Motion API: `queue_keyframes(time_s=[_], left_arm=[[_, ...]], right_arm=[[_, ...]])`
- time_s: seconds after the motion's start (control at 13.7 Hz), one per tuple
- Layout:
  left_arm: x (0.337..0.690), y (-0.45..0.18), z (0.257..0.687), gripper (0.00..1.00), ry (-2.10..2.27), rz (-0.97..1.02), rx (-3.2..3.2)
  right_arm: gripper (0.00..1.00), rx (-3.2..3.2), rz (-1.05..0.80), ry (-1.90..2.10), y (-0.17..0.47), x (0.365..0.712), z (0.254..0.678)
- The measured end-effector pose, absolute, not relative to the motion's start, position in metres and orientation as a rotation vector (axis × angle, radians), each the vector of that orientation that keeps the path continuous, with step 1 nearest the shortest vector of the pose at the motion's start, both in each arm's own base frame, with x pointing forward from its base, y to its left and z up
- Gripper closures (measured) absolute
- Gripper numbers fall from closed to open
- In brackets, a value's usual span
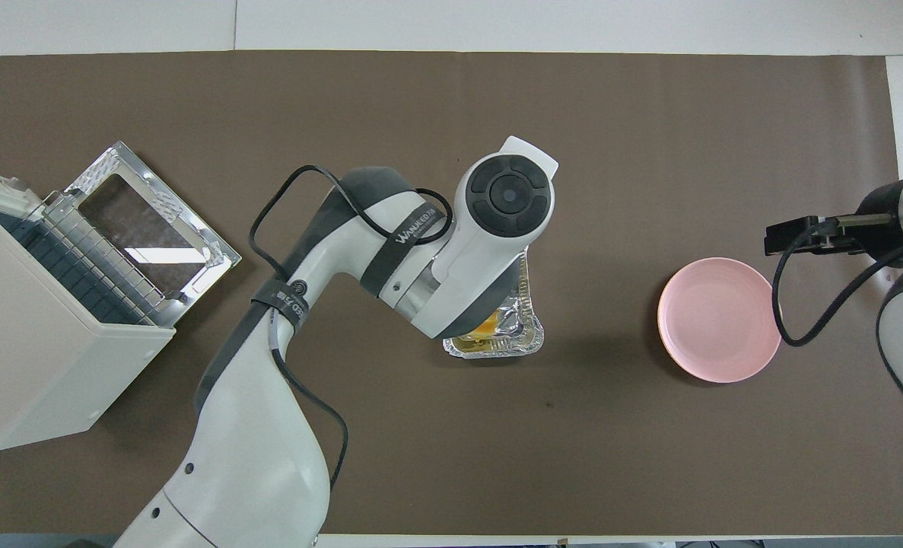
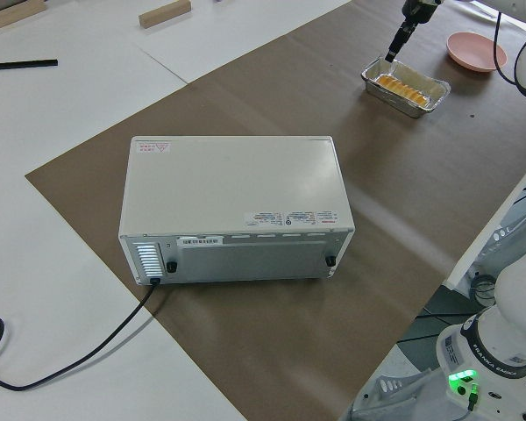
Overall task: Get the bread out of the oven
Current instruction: 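Grasp the tray with the right gripper while the left gripper withdraws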
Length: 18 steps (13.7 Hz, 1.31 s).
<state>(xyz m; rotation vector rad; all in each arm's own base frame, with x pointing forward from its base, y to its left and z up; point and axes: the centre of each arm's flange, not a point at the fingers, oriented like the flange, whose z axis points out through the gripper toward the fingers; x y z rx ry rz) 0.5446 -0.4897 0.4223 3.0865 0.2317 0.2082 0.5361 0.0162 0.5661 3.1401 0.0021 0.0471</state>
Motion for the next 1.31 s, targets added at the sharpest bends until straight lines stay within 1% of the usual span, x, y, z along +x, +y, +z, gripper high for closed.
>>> queue_keyframes(time_s=[0.15,0.29,0.44,0.58,0.8,0.95,1.02,1.17,1.31], left_arm=[[0.56,-0.443,0.472,0.0,0.142,0.188,3.119],[0.574,-0.378,0.52,0.0,0.023,0.136,3.161],[0.592,-0.312,0.546,0.0,-0.033,0.097,3.182],[0.609,-0.247,0.562,0.0,-0.025,0.081,3.188],[0.622,-0.165,0.575,0.0,0.095,0.057,3.191],[0.617,-0.119,0.574,0.0,0.173,-0.066,3.206],[0.61,-0.102,0.573,0.0,0.143,-0.131,3.21],[0.598,-0.083,0.577,0.0,-0.087,-0.182,3.198],[0.584,-0.064,0.581,0.0,-0.18,-0.2,3.178]], right_arm=[[0.0,3.143,0.028,0.014,0.039,0.541,0.546],[0.0,3.148,0.036,0.005,0.076,0.554,0.519],[0.0,3.155,0.058,0.041,0.117,0.566,0.489],[0.0,3.162,0.064,0.045,0.157,0.572,0.458],[0.0,3.177,0.101,-0.002,0.201,0.574,0.417],[0.0,3.18,0.105,-0.033,0.213,0.567,0.391],[0.01,3.176,0.08,-0.042,0.214,0.564,0.375],[0.0,3.176,0.067,-0.043,0.229,0.559,0.362],[0.0,3.174,0.054,-0.042,0.244,0.554,0.354]])
